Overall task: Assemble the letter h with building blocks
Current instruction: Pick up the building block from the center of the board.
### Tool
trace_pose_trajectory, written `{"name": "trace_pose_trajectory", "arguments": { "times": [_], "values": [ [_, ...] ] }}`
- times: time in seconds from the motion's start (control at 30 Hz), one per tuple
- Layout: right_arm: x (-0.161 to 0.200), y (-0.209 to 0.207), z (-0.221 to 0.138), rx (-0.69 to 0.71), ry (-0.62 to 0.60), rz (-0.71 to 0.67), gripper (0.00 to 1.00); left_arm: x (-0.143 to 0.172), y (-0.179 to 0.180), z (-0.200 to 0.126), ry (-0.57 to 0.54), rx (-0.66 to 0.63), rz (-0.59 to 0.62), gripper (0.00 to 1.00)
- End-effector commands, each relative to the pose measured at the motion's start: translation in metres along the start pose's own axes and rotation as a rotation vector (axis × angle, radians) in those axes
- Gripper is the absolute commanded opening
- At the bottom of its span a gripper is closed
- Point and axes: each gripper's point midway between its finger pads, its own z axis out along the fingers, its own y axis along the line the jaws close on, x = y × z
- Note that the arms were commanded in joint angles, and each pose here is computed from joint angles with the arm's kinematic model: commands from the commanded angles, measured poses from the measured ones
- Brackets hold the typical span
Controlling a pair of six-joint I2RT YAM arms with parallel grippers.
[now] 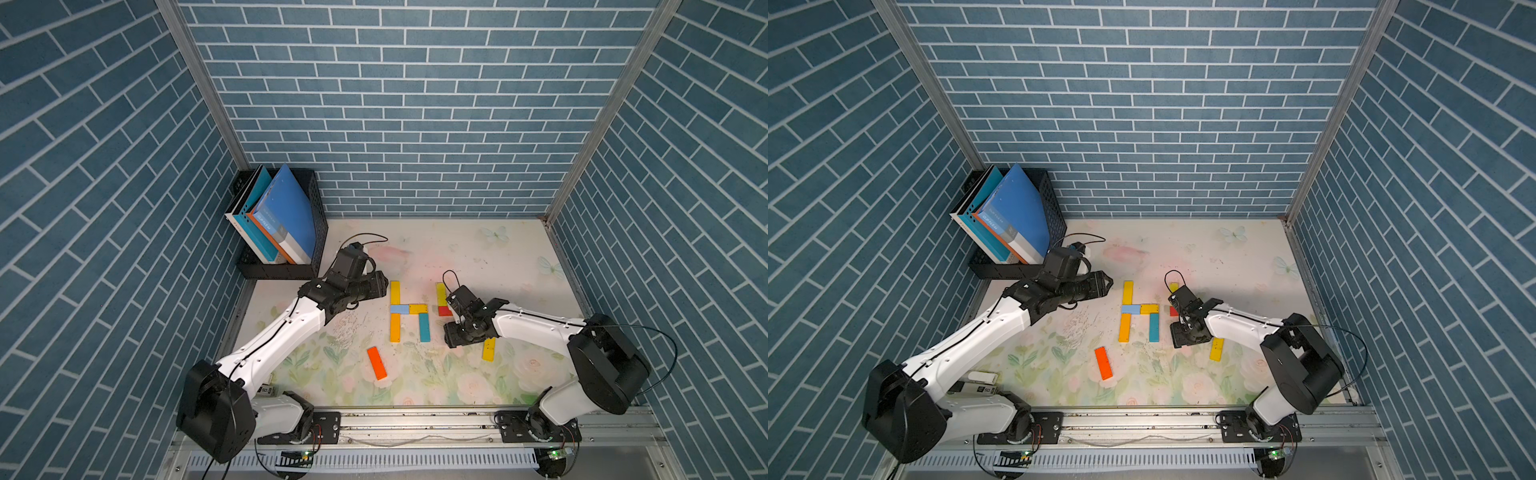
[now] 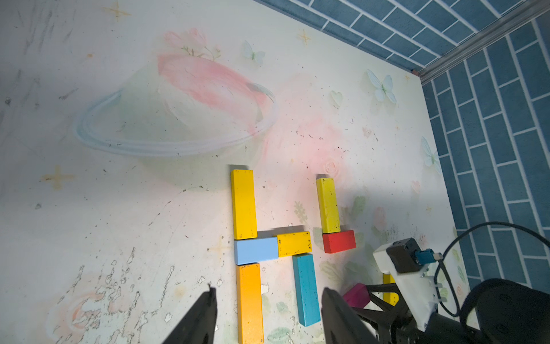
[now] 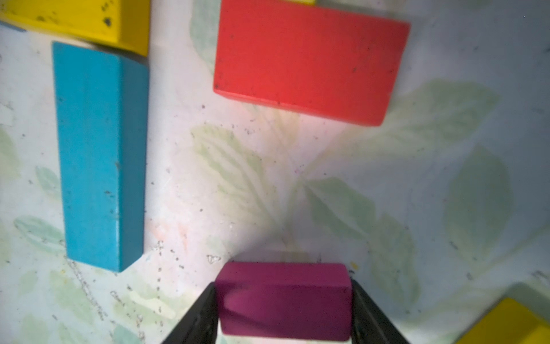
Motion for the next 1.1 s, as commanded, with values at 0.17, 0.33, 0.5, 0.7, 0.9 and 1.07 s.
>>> {"name": "trace_pose_trajectory", "arguments": {
  "times": [0.17,0.33,0.5,0.7,0.9,1.07],
  "values": [
    [0.026,-0.014,0.013,0.071,0.103,0.009,0.63,0.003,0.006,0.002,0.009,-0.011,0.003,0.61],
    [0.027,-0.015,0.015,0.076,0.108,0.010,0.59,0.004,0.007,0.002,0.008,-0.015,0.004,0.61],
    [0.016,-0.013,0.002,0.068,0.061,0.019,0.52,0.002,0.006,0.001,0.006,-0.015,0.005,0.61],
    [-0.037,-0.028,-0.048,0.015,-0.104,0.103,0.52,-0.003,0.001,-0.003,-0.006,-0.006,0.009,0.61],
    [-0.067,-0.077,-0.048,0.093,-0.136,0.186,0.52,0.000,0.004,0.000,-0.001,-0.009,0.006,0.61],
    [-0.082,-0.095,-0.032,0.099,-0.133,0.214,0.52,0.003,0.006,0.003,0.009,-0.014,0.007,0.61]
  ]
}}
